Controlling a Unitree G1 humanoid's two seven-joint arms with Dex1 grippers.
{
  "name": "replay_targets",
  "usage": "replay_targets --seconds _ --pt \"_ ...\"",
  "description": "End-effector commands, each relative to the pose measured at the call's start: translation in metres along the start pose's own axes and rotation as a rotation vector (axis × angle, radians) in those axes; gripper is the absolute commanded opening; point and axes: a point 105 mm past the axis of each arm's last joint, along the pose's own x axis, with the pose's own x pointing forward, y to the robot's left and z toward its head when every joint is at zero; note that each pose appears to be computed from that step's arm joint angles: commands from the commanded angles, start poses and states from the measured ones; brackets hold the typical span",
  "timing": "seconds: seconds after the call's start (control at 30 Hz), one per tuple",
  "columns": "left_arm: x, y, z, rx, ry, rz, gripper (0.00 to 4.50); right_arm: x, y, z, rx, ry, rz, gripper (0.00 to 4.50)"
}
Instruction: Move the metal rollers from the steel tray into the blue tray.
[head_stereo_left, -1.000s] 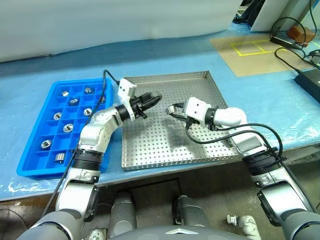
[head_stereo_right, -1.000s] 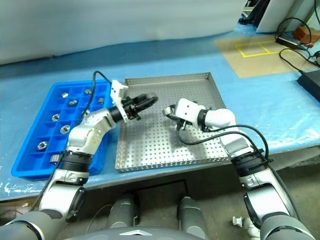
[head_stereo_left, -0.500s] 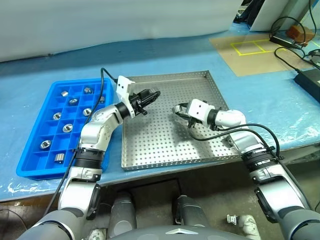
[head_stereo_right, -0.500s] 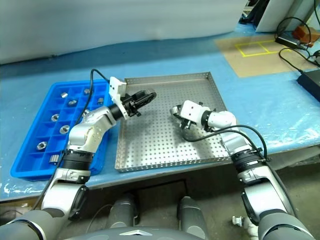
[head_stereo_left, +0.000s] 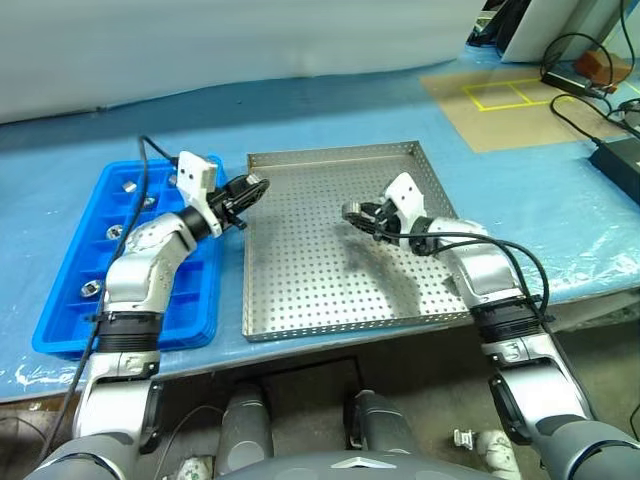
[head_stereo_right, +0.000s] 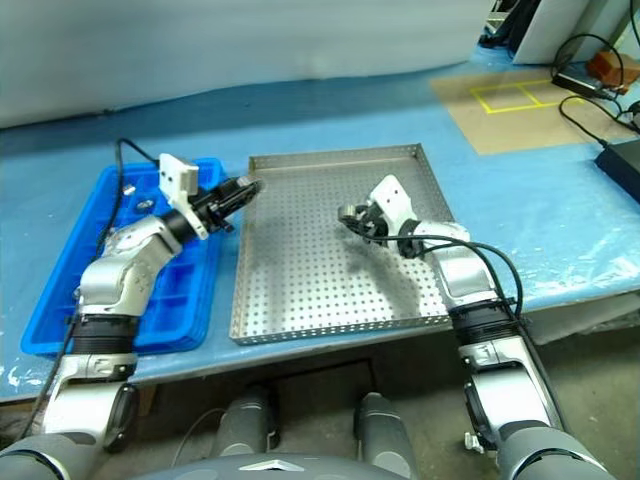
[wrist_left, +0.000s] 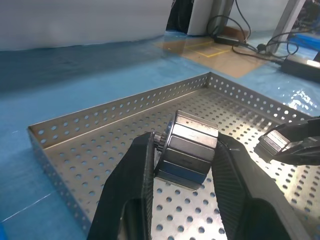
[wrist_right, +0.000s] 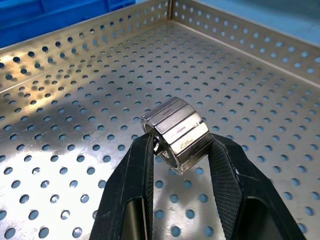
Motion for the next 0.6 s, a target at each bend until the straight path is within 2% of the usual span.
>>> replay_targets --seconds 0.03,0.2,0.37,0.6 --pt "-0.018 0.0 0.024 0.095 -0.048 0.019 1.3 0.004 0.0 0.02 -0.025 -0.063 -0.01 1.21" --pt "-0.058 0.022 0.024 0.133 -0.014 0.154 1.3 0.008 0.012 0.035 0.016 -0.136 0.059 1.21" --pt "-0.095 0.053 0.02 0.164 0.019 0.364 1.3 0.016 0.038 0.061 0.058 -0.227 0.211 1.21" --pt "-0.128 0.055 0.009 0.172 0.045 0.475 1.3 0.039 0.057 0.09 0.032 -0.277 0.293 1.21"
